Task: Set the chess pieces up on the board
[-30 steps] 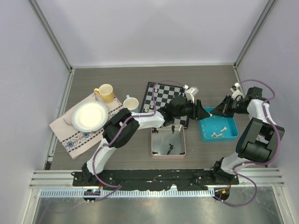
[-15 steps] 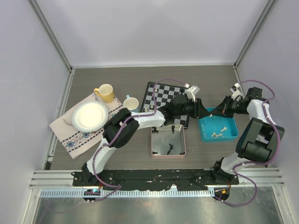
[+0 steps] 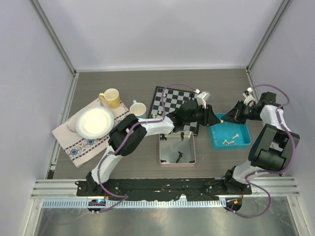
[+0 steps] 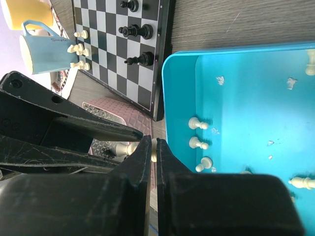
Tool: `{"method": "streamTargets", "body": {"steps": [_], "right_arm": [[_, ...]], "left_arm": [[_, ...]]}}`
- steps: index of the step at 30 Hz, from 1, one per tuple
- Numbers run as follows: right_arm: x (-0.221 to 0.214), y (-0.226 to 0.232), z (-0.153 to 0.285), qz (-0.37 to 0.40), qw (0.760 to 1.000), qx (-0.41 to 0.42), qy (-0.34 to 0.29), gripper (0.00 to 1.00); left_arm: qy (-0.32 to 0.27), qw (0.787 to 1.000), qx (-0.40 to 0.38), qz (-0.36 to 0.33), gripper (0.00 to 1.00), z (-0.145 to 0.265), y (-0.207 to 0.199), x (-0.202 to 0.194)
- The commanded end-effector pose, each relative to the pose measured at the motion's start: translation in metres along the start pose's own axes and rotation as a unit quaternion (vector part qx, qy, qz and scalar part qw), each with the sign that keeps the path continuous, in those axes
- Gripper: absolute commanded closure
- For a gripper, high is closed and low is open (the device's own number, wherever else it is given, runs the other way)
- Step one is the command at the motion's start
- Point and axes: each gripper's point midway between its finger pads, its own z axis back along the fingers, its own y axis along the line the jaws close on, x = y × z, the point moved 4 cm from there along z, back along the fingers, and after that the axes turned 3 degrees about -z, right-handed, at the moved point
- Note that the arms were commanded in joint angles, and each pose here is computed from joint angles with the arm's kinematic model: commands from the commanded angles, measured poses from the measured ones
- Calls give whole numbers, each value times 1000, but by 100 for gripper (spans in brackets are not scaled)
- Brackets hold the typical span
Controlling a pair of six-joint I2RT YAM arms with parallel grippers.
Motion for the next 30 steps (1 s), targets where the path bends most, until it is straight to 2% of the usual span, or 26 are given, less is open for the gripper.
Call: {"method": "streamTargets", "body": {"steps": [1,5,8,11,13,14,17,19,26,30], "right_arm": [[3,4,3,7,1000,8,-14,99],[4,4,3,7,1000,7,-15,99],[3,5,4,7,1000,9,-14,99],[2,5,4,13,1000,8,-14,97],[2,6,5,19,1000,9,-14,85],[3,7,7,28,999,7,-16,69],[7,11,14,57,998,-3,-27,48],[11,13,19,86,996,-9,-37,44],[9,20,26,173,984,11,-46,39],[7,13,19,206,977,21,-49,37]], "left_arm": [[-30,999,-14,-23,66,-4,-16,21],[-31,999,-15,-23,74,-4,-16,22],[-31,999,-14,-24,84,-4,-16,22],[-31,999,-12,-26,100,-3,-17,23],[-34,999,-4,-34,100,1,-16,27],[-36,999,0,-35,100,4,-16,31],[-44,998,12,-42,100,21,-14,45],[-51,997,20,-55,100,38,-15,64],[6,995,71,-74,100,108,-4,95],[45,986,155,-49,100,160,37,116]]}}
